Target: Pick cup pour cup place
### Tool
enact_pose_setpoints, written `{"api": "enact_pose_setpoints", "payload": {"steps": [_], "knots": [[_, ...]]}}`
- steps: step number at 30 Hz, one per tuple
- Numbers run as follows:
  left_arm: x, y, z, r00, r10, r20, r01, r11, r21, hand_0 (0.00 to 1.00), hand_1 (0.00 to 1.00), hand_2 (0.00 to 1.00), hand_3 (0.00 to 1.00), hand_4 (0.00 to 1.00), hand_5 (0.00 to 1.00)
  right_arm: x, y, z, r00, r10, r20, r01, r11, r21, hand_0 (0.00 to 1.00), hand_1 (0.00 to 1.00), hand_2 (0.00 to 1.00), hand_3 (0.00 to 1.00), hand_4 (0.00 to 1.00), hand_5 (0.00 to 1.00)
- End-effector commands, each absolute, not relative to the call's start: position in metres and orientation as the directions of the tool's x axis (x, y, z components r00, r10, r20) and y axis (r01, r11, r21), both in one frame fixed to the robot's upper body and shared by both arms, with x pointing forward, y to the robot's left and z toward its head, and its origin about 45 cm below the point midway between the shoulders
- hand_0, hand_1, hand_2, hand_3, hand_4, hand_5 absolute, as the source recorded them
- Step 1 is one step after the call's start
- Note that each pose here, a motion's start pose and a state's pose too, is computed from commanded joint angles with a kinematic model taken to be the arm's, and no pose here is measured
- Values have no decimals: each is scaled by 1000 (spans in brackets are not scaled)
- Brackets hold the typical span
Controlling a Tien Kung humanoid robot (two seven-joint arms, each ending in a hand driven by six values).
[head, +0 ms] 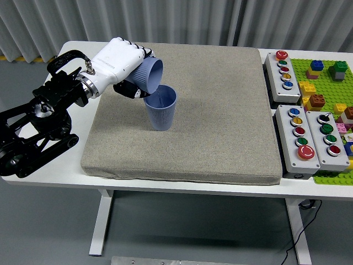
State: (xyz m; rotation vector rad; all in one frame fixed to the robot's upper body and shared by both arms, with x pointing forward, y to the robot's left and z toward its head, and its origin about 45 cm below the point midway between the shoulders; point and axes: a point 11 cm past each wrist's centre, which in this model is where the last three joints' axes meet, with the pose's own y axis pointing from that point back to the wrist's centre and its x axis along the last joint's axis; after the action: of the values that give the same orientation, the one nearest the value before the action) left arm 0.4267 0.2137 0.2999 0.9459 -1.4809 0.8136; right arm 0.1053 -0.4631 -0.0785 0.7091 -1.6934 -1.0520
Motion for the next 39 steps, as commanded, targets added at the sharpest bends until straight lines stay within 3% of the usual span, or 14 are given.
{"api": "enact_pose_setpoints", "payload": {"steps": [16, 27, 39], "knots": [[424, 213, 300, -27, -87, 996, -898, 440, 14, 471, 470, 490, 506, 779, 209, 102, -462, -79, -345, -833, 433, 24, 454, 891, 642, 601, 509, 582, 2, 2], [418, 230, 311, 40, 333, 942, -918, 384, -97, 474, 470, 491, 506, 779, 209, 101, -461, -80, -345, -834, 432, 25, 452, 892, 642, 601, 509, 582, 2, 2], [424, 272, 275, 122, 738, 664, -972, 225, -72, 483, 475, 491, 506, 778, 210, 101, -460, -81, -344, -834, 431, 24, 452, 892, 642, 601, 509, 583, 2, 2]]}}
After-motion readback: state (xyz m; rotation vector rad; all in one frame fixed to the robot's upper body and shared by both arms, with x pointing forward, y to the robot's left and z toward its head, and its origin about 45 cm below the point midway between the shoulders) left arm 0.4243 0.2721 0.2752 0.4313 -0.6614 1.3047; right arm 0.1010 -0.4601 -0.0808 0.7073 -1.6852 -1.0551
